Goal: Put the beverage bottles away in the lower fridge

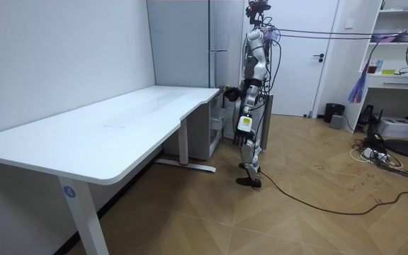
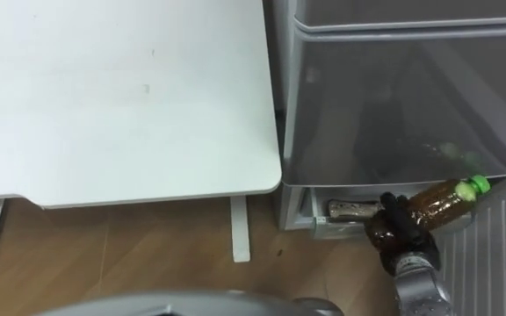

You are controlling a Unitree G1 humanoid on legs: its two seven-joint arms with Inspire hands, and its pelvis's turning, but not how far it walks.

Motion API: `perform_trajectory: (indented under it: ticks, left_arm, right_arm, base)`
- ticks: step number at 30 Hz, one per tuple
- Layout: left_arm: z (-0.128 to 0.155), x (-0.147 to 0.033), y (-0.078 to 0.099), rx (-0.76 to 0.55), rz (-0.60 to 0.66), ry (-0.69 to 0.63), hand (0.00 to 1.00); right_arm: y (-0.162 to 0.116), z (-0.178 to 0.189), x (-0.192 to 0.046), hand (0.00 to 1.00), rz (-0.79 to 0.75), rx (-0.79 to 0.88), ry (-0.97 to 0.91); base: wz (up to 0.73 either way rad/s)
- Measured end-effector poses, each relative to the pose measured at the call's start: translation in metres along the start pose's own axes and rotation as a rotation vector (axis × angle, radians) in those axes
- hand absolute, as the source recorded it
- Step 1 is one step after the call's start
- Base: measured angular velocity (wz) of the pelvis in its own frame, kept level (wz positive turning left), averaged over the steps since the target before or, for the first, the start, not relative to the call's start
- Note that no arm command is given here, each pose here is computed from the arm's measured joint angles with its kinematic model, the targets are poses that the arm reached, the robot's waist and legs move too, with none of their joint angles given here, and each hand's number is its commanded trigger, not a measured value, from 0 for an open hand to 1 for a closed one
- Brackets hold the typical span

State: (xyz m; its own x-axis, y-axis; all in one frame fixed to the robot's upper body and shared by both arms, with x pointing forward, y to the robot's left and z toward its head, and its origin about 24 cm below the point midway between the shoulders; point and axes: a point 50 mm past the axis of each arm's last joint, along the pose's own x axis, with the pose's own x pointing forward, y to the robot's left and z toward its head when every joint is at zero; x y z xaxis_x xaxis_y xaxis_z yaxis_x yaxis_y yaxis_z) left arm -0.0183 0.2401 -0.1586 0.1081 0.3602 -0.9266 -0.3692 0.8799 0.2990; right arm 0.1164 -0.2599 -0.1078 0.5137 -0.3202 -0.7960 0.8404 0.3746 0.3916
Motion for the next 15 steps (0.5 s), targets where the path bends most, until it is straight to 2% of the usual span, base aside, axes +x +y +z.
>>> perform_trajectory:
  ticks: [8,15]
  left_arm:
    - [-0.001,0.000,-0.005,0.163,-0.045,0.004,0.00]
    - [-0.004,0.000,-0.009,0.183,-0.105,0.036,0.00]
  right_arm:
    - [0.005,-0.007,0.008,1.00,-0.015,0.277,0.067]
    - [0.021,-0.005,0.023,1.00,-0.006,0.406,0.077]
  base:
    - [0.04]
    - [0.04]
